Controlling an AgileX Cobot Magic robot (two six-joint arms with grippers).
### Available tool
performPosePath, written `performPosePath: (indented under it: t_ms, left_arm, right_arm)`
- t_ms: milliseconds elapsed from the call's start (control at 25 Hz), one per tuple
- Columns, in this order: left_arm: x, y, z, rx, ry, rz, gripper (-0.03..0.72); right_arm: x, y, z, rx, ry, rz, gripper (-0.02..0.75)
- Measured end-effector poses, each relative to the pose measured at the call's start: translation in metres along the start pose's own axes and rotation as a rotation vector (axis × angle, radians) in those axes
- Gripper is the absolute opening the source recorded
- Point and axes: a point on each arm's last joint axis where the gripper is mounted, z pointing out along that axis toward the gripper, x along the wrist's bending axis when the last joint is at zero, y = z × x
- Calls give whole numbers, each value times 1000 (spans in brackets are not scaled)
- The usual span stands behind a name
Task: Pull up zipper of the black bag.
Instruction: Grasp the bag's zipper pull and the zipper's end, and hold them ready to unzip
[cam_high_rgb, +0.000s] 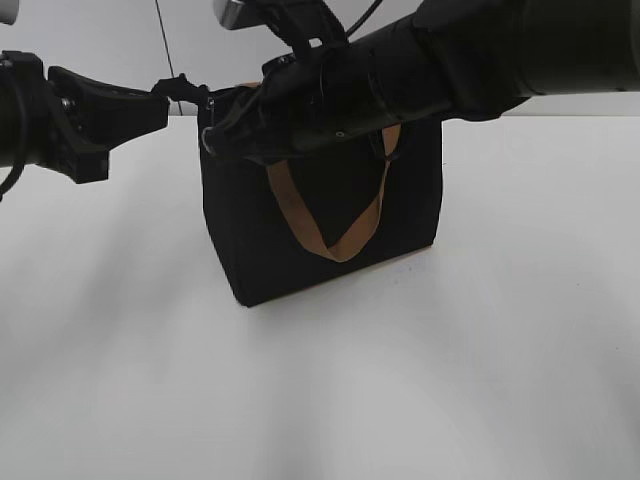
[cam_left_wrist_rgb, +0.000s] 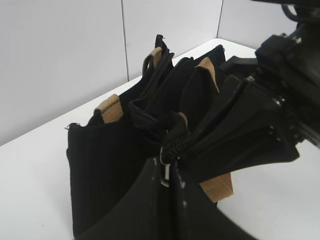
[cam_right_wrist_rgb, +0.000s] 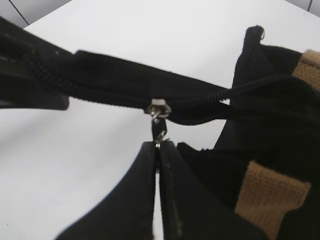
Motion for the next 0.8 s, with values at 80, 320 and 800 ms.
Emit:
performPosePath:
  t_ms: [80, 320, 800]
  left_arm:
    - [0, 0, 0, 2, 4, -1, 3]
    - [1, 0, 0, 4, 9, -2, 3]
    - [3, -2, 0, 22, 32, -2, 3]
  right_arm:
    - [1, 3, -4, -11, -1, -6, -15]
    - [4, 12, -15, -34, -7, -49, -15]
    - [-22, 16, -35, -26, -82, -3, -15]
